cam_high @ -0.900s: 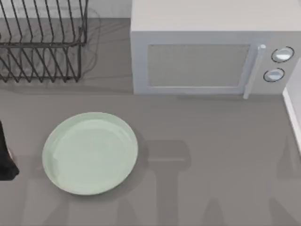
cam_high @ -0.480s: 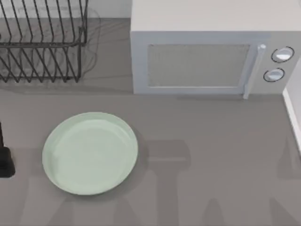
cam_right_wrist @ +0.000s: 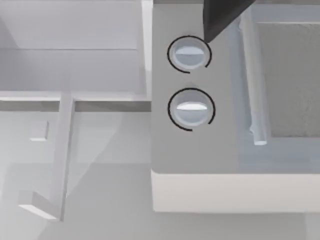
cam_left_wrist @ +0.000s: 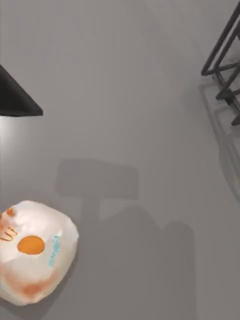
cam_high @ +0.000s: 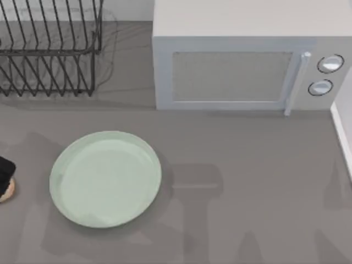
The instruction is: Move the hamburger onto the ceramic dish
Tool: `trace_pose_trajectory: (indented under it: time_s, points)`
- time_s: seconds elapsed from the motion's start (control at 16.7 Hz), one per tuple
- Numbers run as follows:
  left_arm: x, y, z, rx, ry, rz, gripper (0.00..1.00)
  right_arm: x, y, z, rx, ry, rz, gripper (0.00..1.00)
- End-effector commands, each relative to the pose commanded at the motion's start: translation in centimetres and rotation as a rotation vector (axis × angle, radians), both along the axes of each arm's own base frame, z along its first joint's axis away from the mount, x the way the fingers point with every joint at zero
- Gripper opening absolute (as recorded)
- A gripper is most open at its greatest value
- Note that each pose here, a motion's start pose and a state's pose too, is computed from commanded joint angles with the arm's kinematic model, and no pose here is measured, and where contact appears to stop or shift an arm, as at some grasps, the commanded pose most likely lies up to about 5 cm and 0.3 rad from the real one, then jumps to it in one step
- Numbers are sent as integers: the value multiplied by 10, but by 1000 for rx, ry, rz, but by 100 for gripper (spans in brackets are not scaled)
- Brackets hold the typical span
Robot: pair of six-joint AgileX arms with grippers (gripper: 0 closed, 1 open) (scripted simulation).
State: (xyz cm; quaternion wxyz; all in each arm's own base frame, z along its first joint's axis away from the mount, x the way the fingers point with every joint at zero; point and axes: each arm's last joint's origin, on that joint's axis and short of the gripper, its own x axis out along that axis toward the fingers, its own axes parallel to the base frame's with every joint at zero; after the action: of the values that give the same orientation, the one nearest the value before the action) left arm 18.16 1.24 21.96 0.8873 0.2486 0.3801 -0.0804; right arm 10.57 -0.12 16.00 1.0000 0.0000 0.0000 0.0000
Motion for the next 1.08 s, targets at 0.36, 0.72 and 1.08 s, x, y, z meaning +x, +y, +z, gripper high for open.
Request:
trace_pose_trajectory:
  time_s: [0.36,0.72,1.08]
  points:
    - [78,17,-14,135,485,-260,100,0,0,0,0,0,0,100]
    - [123,29,-44,144,748,-454,100,0,0,0,0,0,0,100]
    - [127,29,-48,144,769,-477,100,0,0,0,0,0,0,100]
